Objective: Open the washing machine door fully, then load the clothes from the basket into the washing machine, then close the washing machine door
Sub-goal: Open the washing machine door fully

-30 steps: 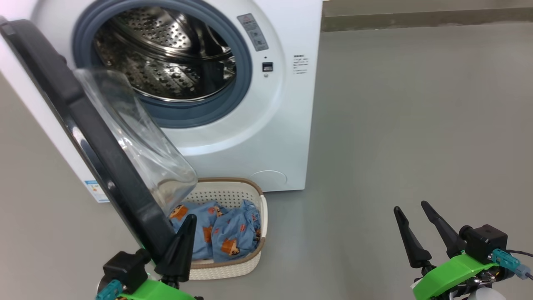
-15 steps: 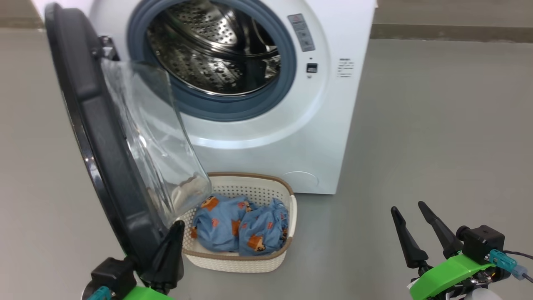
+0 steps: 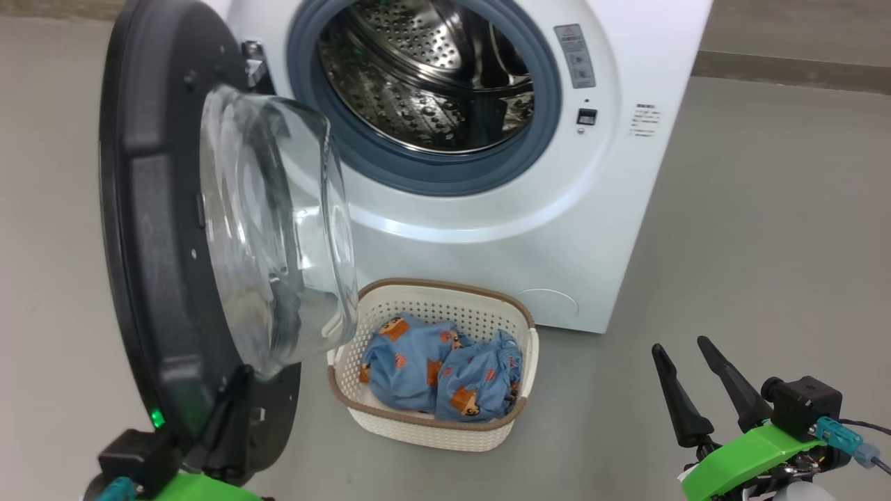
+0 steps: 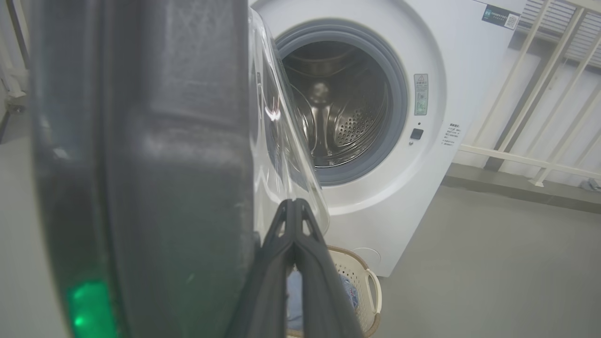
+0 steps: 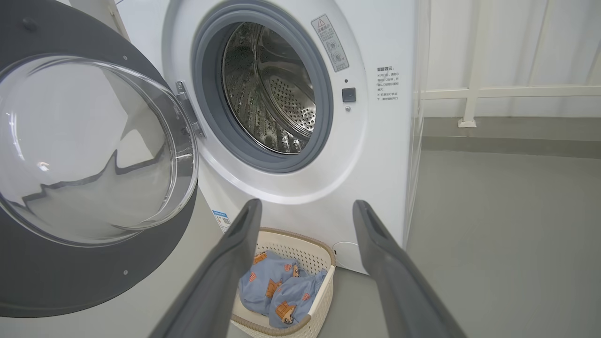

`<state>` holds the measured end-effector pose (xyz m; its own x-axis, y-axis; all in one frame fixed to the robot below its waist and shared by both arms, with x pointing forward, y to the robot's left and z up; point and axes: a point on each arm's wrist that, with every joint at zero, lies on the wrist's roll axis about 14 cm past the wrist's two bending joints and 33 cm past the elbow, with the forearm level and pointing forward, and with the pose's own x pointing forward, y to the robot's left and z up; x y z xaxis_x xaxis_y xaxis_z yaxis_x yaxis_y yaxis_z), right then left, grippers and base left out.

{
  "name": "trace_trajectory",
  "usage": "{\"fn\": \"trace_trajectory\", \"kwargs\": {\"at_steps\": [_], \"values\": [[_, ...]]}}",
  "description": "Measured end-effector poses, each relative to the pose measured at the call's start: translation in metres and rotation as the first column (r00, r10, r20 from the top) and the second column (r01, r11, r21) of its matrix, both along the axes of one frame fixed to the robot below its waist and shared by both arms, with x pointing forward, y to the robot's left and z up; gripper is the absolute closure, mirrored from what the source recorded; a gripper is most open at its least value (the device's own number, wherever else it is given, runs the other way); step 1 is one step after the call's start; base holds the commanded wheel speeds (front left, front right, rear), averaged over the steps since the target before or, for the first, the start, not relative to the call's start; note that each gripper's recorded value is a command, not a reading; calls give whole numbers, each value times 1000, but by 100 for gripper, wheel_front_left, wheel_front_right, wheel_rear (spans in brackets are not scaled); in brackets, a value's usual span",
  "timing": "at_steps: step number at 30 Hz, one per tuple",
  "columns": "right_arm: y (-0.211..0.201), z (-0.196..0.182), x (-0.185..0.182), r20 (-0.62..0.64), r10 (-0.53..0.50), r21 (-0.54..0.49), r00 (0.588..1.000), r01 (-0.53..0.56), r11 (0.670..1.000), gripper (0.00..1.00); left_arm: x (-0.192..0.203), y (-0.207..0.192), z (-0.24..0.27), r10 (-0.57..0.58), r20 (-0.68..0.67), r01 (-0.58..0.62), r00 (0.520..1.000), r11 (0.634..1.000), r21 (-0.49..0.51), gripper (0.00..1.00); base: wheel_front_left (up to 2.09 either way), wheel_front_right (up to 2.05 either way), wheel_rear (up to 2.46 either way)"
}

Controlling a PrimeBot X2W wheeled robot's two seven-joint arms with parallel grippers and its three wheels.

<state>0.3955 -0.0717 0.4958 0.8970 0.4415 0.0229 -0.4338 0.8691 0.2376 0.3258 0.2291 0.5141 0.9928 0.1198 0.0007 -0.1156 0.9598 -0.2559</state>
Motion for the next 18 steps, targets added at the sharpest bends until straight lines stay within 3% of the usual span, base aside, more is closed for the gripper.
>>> {"fn": "trace_trajectory", "kwargs": {"at_steps": [18], "values": [[36,-10,8,-36,81,25,996,-80,996,0,-28,106,-6,243,-111,-234,964,968,84,100,0,0,0]]}}
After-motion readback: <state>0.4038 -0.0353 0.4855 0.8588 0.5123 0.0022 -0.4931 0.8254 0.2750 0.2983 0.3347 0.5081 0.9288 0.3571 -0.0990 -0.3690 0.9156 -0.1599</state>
